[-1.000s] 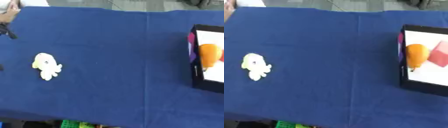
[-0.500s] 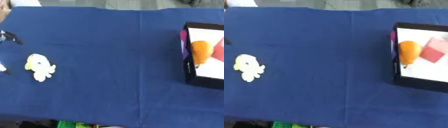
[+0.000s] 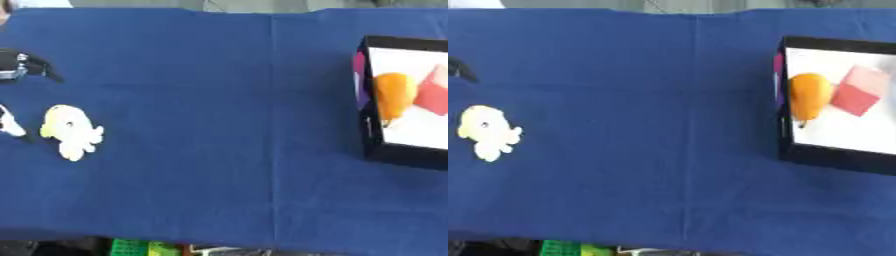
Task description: Pick up the objects with one hand, pass them to the other hand, and then place them into the box on the other side of the table.
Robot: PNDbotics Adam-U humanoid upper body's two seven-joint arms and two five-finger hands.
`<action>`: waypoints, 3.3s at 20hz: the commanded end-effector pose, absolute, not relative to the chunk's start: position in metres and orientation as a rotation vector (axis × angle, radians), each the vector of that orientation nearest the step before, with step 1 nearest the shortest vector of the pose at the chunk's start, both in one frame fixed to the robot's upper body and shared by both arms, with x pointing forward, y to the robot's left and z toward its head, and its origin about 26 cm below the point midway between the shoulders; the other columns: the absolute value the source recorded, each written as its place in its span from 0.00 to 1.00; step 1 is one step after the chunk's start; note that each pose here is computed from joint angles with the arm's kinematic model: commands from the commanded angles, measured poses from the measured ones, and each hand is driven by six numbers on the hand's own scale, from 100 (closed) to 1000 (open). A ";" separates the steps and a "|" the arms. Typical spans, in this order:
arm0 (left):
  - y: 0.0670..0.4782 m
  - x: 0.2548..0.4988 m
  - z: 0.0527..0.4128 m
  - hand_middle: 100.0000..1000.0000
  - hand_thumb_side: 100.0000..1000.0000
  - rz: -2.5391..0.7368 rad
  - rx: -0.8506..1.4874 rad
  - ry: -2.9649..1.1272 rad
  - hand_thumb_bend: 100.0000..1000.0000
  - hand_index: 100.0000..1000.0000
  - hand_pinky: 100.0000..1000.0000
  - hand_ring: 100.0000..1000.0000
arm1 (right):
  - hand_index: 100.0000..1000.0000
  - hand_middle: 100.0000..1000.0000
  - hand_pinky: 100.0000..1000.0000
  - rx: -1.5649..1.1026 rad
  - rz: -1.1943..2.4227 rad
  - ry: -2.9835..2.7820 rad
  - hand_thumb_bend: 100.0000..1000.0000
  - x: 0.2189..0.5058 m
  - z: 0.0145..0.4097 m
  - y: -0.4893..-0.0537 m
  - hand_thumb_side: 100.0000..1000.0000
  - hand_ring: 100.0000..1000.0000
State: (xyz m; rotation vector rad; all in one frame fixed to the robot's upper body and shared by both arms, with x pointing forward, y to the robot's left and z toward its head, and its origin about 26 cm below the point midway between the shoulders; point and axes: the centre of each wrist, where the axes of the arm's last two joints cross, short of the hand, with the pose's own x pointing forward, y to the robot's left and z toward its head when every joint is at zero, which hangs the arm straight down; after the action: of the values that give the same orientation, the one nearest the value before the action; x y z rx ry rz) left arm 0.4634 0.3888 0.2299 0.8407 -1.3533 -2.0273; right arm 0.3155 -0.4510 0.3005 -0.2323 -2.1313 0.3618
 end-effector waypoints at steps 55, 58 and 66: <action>0.190 0.455 0.208 0.44 0.42 -0.734 0.572 -2.248 0.00 0.61 0.77 0.50 | 1.00 1.00 1.00 -0.058 1.323 -2.087 0.00 0.330 0.344 -0.322 0.16 1.00; 0.180 0.451 0.200 0.43 0.35 -0.727 0.651 -2.283 0.00 0.60 0.76 0.50 | 1.00 1.00 1.00 -0.017 1.408 -2.059 0.00 0.333 0.340 -0.301 0.15 1.00; 0.170 0.446 0.187 0.44 0.06 -0.950 0.948 -2.335 0.00 0.58 0.72 0.51 | 1.00 1.00 1.00 0.029 1.539 -1.973 0.00 0.344 0.327 -0.255 0.11 1.00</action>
State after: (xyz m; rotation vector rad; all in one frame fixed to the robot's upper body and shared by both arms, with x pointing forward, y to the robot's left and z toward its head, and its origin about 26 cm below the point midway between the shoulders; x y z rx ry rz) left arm 0.4465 0.1708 0.1788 0.8943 -2.3023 -0.9211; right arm 0.3463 -0.2587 0.3207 0.0578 -1.9745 1.5052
